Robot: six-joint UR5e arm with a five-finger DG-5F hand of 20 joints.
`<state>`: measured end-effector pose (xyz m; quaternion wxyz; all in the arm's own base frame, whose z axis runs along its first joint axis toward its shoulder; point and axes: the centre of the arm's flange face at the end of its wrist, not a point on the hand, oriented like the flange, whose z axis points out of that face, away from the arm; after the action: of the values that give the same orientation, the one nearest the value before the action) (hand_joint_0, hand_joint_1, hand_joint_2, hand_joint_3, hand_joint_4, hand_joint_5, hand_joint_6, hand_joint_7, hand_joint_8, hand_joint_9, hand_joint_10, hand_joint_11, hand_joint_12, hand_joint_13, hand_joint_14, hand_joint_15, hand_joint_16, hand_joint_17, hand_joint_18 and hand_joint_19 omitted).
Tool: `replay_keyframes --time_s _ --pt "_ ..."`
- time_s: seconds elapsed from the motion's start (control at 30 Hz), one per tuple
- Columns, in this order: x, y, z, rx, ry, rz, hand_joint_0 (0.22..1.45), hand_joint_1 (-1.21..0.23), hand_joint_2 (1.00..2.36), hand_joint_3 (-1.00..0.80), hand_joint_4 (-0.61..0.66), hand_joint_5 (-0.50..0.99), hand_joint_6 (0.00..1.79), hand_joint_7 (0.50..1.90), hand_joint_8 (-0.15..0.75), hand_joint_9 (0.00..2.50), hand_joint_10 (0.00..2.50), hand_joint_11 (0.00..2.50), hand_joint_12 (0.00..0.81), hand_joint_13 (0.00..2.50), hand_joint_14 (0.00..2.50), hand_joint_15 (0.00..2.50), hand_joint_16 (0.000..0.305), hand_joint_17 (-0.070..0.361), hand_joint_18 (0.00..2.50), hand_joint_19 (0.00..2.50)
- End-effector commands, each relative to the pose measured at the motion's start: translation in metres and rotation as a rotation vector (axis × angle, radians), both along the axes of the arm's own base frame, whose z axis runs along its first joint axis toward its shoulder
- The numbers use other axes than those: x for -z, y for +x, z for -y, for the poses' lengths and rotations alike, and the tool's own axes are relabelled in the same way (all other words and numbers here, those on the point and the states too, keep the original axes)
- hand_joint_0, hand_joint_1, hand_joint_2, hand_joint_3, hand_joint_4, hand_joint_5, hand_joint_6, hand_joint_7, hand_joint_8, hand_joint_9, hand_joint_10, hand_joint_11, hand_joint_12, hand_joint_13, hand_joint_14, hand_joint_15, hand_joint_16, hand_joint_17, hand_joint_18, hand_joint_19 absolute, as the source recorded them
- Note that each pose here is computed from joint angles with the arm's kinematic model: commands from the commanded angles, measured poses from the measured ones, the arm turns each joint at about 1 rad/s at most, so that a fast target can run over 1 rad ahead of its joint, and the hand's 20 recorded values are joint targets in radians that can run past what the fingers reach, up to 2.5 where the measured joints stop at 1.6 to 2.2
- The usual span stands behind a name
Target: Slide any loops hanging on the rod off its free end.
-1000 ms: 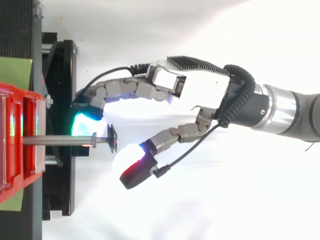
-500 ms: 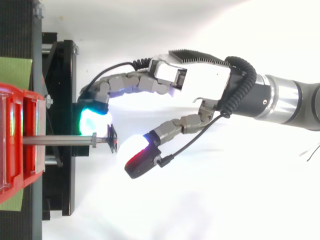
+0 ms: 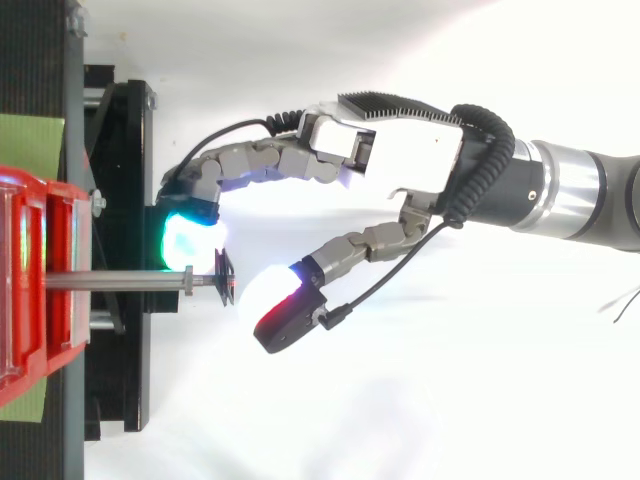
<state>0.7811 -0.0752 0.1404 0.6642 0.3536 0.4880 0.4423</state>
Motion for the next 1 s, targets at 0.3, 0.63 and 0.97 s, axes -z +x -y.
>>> replay_keyframes --time_s 0.3,0.63,0.97 --pt "-0.007 -0.003 0.000 -0.031 -0.014 -0.024 0.57 -0.67 1.01 -0.39 0.20 -0.12 0.50 1.20 0.259 0.52 0.01 0.25 0.326 0.42 0.01 0.13 0.048 0.107 0.47 0.28" --pt "-0.008 -0.003 0.002 -0.033 -0.015 -0.034 0.59 -0.70 1.01 -0.33 0.18 -0.14 0.62 1.16 0.257 0.53 0.01 0.28 0.324 0.43 0.00 0.12 0.047 0.106 0.49 0.27" --pt "-0.018 0.003 0.007 -0.030 -0.014 -0.031 0.58 -0.69 1.01 -0.35 0.19 -0.16 0.71 1.00 0.259 0.54 0.01 0.29 0.325 0.43 0.01 0.13 0.047 0.106 0.49 0.27"
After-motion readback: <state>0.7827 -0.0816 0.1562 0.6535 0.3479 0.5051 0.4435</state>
